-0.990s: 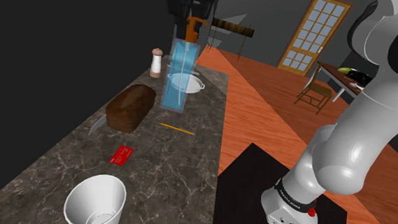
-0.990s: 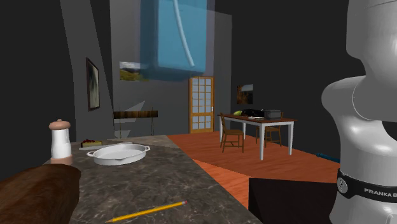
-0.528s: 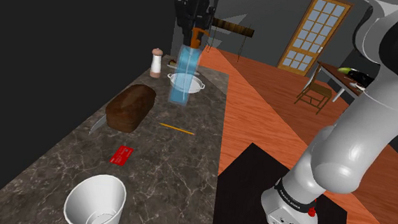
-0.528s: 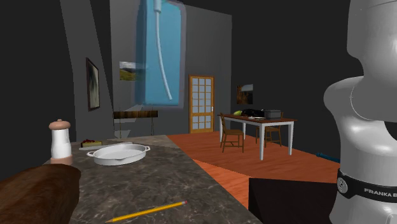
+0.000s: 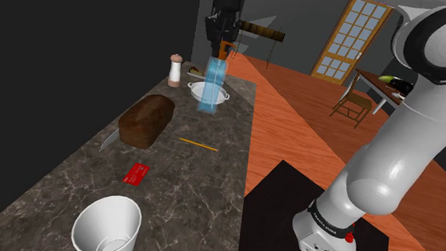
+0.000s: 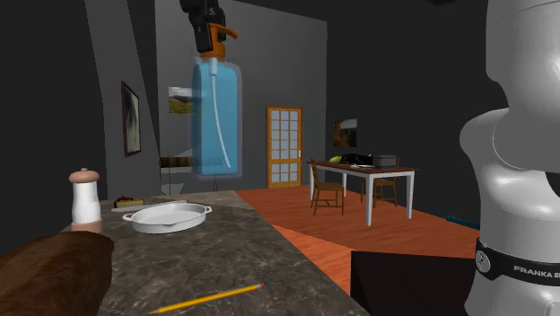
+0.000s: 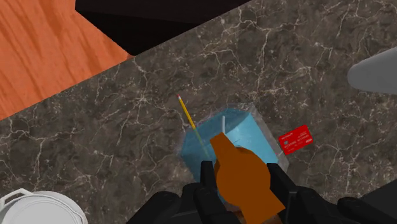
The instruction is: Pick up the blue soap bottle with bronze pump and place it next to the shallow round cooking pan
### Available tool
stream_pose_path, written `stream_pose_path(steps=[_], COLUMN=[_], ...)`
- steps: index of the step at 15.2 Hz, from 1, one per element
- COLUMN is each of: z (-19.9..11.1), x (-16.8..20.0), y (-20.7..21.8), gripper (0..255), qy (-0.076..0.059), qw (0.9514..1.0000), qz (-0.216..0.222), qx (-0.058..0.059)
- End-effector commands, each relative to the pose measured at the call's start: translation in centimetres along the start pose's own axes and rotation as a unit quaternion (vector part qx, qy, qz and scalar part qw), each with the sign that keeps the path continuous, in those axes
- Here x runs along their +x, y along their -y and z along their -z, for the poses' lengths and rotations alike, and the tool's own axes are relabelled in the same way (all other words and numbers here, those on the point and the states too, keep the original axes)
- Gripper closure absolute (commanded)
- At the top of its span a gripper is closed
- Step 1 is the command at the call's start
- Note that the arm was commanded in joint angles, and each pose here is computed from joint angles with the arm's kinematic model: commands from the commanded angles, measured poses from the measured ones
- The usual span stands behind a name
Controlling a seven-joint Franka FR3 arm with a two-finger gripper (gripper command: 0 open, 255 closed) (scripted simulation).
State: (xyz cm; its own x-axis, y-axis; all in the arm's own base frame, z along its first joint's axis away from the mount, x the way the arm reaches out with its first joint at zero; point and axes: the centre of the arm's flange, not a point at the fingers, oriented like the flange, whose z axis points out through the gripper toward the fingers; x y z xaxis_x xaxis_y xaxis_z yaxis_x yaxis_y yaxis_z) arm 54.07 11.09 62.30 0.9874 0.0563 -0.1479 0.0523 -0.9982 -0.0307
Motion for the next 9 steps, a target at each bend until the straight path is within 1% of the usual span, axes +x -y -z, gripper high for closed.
stream_pose_path(steps=[1, 9], z=[-0.8, -3.8], x=[1.4, 6.5], y=[-2.3, -11.0], gripper=[255, 255], qy=[0.0, 0.0], qw=[1.0, 1.0], qz=[0.001, 0.001], qx=[0.0, 0.0])
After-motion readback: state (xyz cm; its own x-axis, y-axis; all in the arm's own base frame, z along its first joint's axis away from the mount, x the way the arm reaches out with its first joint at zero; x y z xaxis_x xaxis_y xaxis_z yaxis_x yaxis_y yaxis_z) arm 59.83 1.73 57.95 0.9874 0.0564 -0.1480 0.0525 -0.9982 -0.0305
